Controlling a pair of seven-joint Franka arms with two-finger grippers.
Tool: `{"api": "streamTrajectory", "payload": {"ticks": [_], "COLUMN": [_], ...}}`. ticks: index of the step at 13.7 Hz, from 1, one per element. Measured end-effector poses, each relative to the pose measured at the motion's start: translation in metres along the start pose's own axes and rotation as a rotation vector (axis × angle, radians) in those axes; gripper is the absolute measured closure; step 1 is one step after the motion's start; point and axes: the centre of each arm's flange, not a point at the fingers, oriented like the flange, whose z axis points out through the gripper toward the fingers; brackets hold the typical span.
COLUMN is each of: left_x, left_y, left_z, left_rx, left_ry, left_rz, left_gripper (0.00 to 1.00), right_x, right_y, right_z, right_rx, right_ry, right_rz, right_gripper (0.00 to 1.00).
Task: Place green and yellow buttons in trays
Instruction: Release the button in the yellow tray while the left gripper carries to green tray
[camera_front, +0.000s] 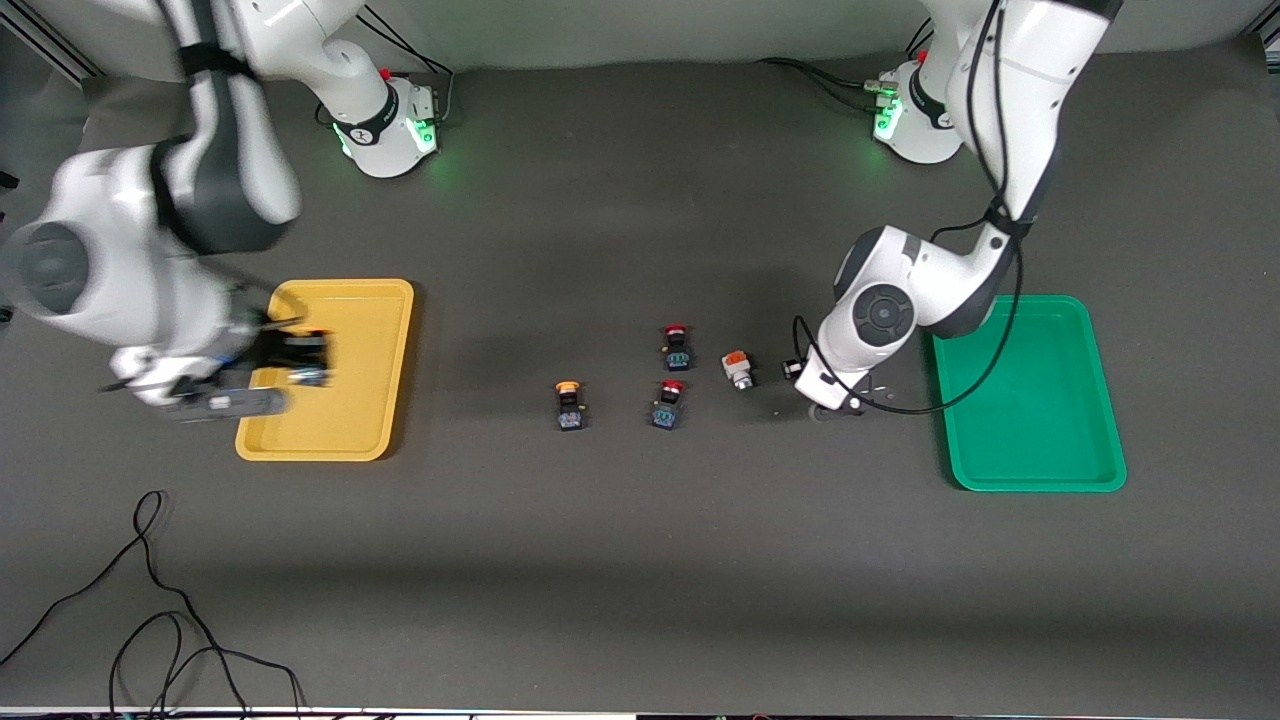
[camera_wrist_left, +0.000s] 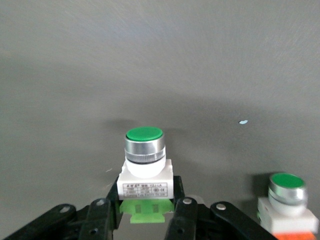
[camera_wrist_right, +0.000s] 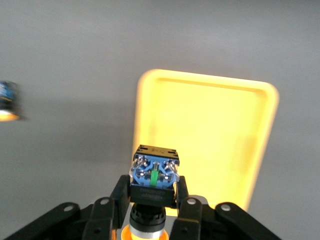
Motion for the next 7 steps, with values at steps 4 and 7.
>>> {"api": "streamTrajectory", "payload": {"ticks": [4, 7], "left_x": [-0.003, 0.015], "left_y": [-0.030, -0.089], "left_z": [-0.168, -0.247], "left_rx": [0.108, 0.143], "left_ry": [-0.019, -0.060], "left_rz": [-0.015, 0.065], "left_gripper": [0.59, 0.59], "right_x": [-0.033, -0.063], "right_y": [0.086, 0.107], "right_z": [0.101, 0.180], "right_rx": [-0.036, -0.012], "right_ry": [0.070, 0.073], "right_rz": [-0.080, -0.095], "right_gripper": [0.59, 0.59]}}
